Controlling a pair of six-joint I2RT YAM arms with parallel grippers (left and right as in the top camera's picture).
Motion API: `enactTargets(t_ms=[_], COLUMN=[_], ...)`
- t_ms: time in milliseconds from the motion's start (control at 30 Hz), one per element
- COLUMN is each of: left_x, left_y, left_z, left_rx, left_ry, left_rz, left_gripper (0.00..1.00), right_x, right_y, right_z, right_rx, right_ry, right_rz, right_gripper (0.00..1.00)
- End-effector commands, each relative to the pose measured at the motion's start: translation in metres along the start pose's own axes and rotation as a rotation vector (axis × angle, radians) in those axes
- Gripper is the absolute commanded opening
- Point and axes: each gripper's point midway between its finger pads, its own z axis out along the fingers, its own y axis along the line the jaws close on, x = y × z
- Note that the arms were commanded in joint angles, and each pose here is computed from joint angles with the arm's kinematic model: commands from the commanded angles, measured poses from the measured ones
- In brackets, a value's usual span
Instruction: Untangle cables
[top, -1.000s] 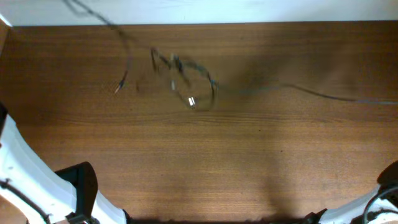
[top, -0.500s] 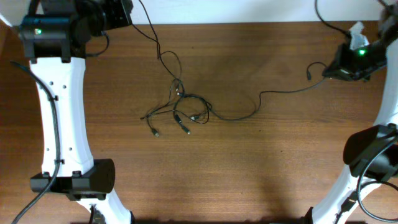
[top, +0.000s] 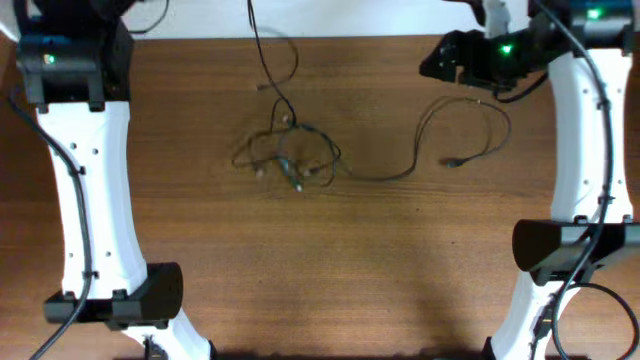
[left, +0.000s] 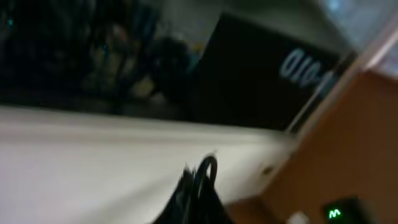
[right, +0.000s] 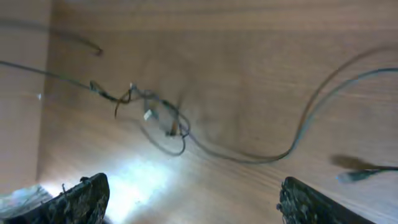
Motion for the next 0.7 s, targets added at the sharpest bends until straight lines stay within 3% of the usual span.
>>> enactTargets(t_ms=[0,133,367,500,667], left_x=[-0.056,-0.081,-0.076,-0.077,-0.076], left_y=[-0.054,-0.071,-0.080,-0.082,-0.082], left_z=[-0.036,-0.055,-0.060,-0.062,-0.062], left_rx=[0.111,0.144,0.176,0.177,0.176], left_ry=[-0.169,-0.252,-0.218,-0.221,-0.218], left_rz=[-0.009,-0.007,-0.006,-0.004,-0.006], left_gripper=[0.00,0.00,0.00,0.00,0.00], right_x=[0.004,0.005,0.003,0.030,0.058], right_y=[0.042,0.056,0.080,0.073,0.083], right_z=[0.009,0.039,0.112,0.168,0.203], right_rx=[-0.042,-0.067,-0.108,-0.177,-0.339], right_ry=[0.002,0.034,0.063,0.197,0.289], right_rz=[-0.068,-0.077,-0.244,-0.335,-0.446], right_gripper=[0.88,0.87,0.86,0.87,0.92])
